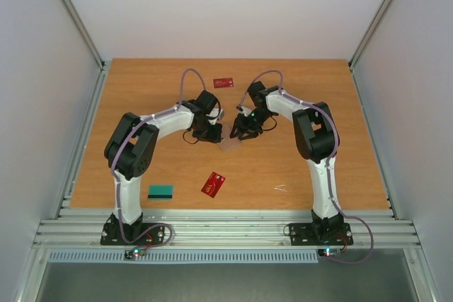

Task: Put the credit cards into the card holder

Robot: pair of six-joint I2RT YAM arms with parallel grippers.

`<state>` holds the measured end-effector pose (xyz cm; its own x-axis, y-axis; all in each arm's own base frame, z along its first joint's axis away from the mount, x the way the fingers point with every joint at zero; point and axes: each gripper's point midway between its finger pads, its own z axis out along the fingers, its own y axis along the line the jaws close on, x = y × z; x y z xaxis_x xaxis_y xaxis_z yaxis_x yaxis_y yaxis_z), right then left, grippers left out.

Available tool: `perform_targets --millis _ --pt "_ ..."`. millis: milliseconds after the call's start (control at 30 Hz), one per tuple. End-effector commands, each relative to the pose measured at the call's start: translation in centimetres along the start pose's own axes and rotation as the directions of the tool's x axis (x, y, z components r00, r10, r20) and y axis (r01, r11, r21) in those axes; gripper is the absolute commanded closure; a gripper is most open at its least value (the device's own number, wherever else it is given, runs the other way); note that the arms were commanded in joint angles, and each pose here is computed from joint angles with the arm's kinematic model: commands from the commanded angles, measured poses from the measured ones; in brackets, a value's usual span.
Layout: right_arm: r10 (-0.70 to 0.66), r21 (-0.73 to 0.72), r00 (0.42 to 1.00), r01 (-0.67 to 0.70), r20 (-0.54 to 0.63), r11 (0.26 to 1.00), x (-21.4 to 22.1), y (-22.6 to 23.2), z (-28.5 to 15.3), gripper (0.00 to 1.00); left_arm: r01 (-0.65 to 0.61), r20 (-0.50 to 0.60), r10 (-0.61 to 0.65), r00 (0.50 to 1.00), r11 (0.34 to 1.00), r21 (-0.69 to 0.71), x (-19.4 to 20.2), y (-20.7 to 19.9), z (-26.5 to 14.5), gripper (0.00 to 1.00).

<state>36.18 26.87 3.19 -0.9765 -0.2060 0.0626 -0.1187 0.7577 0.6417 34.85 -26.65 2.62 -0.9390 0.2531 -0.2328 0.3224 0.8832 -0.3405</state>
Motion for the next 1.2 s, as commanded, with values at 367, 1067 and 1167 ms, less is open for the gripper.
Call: perform_targets --millis 367,1067,1167 --pt "0.046 -0.094 0.999 -0.047 -0.012 0.995 0.5 2.7 -1.2 0.90 0.006 0.051 -0.006 0.999 1.000 0.001 -1.8 -0.8 -1.6 0.74" --pt "0.088 -0.058 0.986 -0.081 0.140 0.995 3.3 6.4 -7.0 0.99 0.122 0.157 -0.133 0.979 0.990 0.077 -3.9 -5.2 -10.1 0.61" --pt "0.070 -0.061 0.985 -0.061 0.155 0.996 3.6 7.1 -7.6 0.99 0.088 0.156 -0.104 0.982 0.990 0.108 -3.8 -6.4 -10.2 0.61"
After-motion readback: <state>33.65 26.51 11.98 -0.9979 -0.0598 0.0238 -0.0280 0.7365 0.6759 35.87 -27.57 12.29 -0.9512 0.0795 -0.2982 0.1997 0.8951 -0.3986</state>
